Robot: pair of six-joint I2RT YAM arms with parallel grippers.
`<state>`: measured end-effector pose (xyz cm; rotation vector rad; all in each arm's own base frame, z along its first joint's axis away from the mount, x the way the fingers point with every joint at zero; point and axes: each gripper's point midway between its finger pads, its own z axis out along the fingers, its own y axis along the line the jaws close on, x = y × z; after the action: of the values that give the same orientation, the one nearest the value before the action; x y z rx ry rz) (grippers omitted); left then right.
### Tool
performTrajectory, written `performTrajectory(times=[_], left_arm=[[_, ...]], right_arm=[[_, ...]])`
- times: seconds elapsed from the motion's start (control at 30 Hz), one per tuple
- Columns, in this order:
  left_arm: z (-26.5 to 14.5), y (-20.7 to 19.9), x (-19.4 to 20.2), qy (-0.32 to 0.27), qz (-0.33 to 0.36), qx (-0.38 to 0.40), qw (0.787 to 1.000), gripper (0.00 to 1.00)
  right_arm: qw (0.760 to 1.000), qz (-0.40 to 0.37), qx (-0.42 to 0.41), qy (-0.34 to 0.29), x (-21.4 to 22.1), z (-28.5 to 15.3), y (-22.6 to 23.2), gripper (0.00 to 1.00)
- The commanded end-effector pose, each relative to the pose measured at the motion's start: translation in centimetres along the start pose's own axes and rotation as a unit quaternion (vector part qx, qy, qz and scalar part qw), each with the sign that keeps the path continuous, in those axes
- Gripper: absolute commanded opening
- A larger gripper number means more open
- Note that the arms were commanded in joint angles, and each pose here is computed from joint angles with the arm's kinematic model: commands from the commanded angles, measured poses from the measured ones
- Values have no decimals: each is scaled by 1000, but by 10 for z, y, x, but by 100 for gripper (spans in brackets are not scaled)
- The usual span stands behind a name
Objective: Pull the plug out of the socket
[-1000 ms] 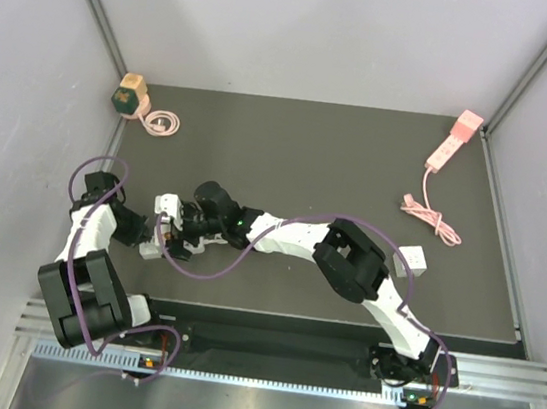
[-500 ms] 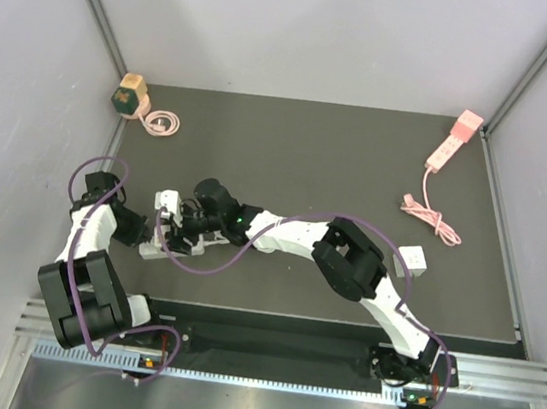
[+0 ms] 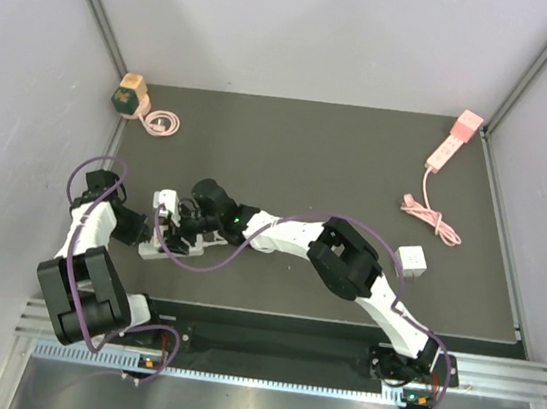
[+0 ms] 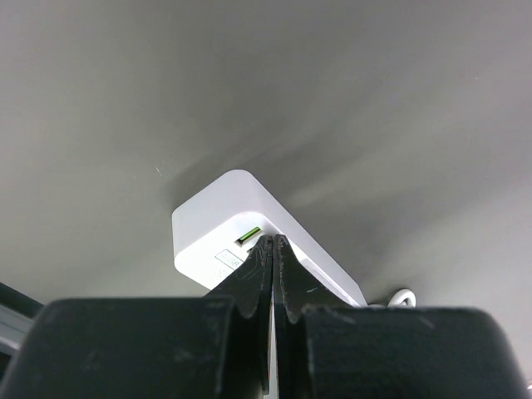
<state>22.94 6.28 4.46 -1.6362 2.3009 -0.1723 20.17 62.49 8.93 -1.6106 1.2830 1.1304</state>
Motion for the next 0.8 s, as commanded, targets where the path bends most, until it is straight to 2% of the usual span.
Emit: performTrajectory(times=[0.0,0.07,0.1,0.17,0.37,0.53,0.7,0.77], left_arm=[[14,53,6,-1,3,-121,993,0],[14,54,5,-3,1,-126,992,0],[14,56,4,-7,0,-129,992,0],[13,56,3,-11,0,-129,992,0],[12,56,3,-16,1,-129,992,0],[10,54,4,-19,5,-128,992,0],[3,31,4,1,27,-77,997,0],[-6,21,-4,-9,36,-62,997,0]], right_arm=[[1000,-7,-13,-26,-20,7,2,36],[999,0,-12,-39,-30,6,1,23],[999,0,-9,-47,-38,5,0,10],[998,9,-1,-64,-51,3,-2,0],[992,18,26,-121,-89,-7,-8,0],[991,2,45,-129,-97,-9,-16,0],[995,-30,45,-81,-67,-8,-16,0],[996,-41,43,-59,-48,-9,-13,0]])
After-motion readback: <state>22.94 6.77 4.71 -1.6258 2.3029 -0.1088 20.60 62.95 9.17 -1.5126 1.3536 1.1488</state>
